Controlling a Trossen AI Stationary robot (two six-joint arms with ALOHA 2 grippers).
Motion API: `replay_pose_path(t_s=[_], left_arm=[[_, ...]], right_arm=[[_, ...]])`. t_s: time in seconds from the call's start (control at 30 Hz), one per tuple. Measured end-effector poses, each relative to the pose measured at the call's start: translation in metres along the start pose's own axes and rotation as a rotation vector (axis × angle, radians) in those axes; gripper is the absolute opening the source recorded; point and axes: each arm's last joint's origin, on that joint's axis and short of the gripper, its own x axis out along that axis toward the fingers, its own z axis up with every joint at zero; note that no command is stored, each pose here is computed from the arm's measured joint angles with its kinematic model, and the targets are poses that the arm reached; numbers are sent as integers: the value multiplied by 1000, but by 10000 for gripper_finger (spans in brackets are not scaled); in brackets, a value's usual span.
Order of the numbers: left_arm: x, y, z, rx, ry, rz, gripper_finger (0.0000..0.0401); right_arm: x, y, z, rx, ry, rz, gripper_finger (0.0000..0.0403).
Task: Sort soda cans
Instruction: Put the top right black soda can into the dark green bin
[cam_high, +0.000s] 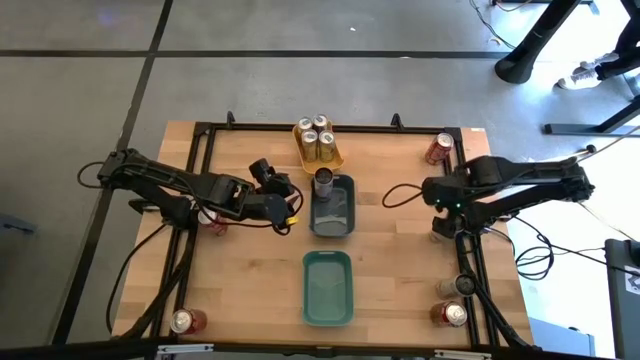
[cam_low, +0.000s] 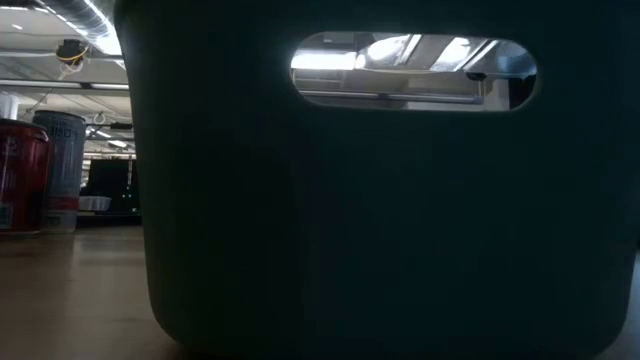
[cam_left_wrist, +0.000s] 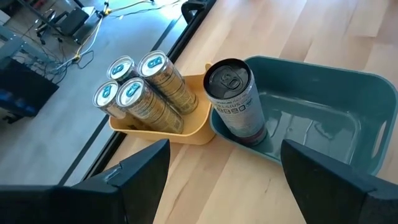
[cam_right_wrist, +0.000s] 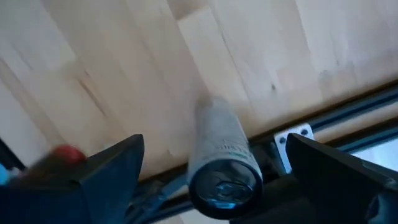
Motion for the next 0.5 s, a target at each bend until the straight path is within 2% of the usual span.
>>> replay_pose_path(t_s=[0.23, 0.5], left_arm=[[0, 0, 0, -11, -3, -1, 295], [0, 0, 0, -14, -3, -1, 295]], right_arm=[[27, -5, -8, -63, 103, -34, 390], [46, -7, -13, -65, 195, -31, 390]])
